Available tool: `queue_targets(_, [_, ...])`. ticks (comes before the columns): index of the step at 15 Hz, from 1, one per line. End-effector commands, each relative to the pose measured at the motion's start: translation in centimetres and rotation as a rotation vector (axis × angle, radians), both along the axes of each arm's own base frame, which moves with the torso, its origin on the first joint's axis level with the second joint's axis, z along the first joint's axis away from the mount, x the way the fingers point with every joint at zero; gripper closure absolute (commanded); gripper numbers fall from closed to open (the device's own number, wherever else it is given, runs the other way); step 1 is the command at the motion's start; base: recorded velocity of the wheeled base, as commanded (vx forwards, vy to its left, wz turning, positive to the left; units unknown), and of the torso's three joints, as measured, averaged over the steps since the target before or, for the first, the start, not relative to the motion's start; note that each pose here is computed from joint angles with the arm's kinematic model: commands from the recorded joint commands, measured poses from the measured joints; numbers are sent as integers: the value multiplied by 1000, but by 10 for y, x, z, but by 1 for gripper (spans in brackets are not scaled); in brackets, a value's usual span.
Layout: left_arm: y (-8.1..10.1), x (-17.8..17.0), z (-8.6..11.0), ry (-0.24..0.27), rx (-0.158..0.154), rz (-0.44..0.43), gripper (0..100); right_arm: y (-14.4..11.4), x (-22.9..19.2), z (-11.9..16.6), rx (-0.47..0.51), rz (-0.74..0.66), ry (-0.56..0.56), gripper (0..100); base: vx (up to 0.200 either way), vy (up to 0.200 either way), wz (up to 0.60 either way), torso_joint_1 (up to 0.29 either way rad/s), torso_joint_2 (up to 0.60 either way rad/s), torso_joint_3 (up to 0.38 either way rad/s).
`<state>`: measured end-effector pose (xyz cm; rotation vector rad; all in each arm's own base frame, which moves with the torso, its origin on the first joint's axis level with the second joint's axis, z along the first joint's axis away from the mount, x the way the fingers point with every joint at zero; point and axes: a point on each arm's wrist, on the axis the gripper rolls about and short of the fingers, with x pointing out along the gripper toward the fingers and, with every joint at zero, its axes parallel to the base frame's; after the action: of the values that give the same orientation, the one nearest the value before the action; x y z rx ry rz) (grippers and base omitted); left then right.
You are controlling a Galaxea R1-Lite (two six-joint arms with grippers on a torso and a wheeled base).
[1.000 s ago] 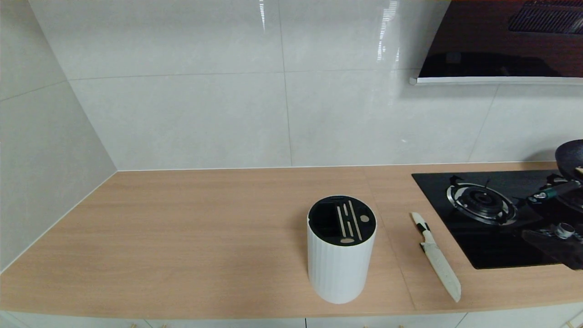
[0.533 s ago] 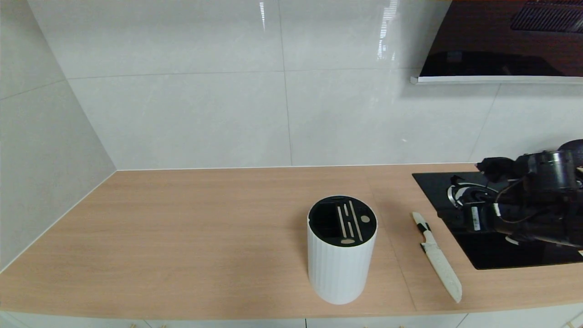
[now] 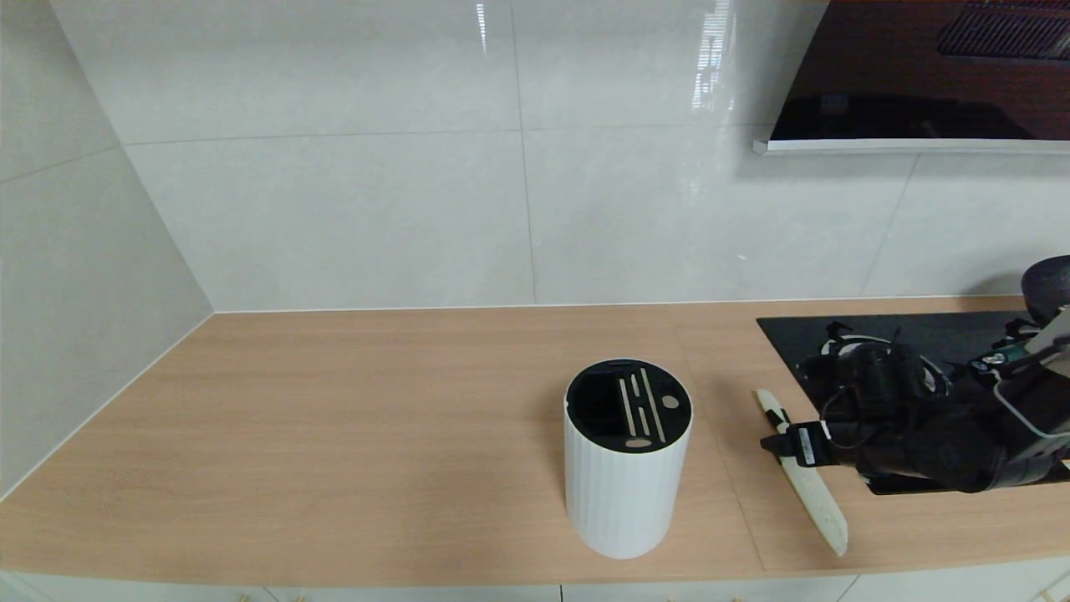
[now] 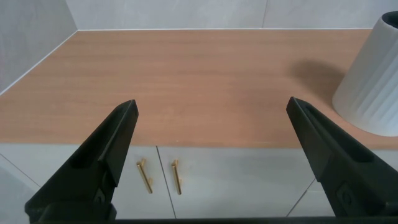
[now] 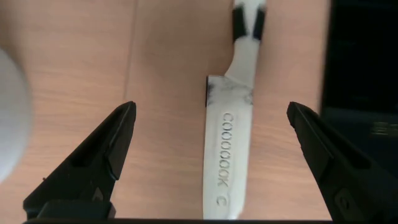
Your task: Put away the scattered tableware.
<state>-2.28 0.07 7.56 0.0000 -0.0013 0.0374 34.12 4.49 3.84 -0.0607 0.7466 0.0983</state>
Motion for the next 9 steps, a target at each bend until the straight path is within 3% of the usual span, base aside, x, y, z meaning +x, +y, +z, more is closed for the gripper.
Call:
queue_targets(1, [0, 0, 0, 0, 0, 1, 0, 1, 4, -26, -8, 2, 53, 0, 0, 0, 0, 0, 0, 0])
queue_targets(9, [0, 0, 0, 1, -2, 1, 0, -2, 15, -43, -13, -14, 52, 0, 0, 0, 0, 0, 0, 0])
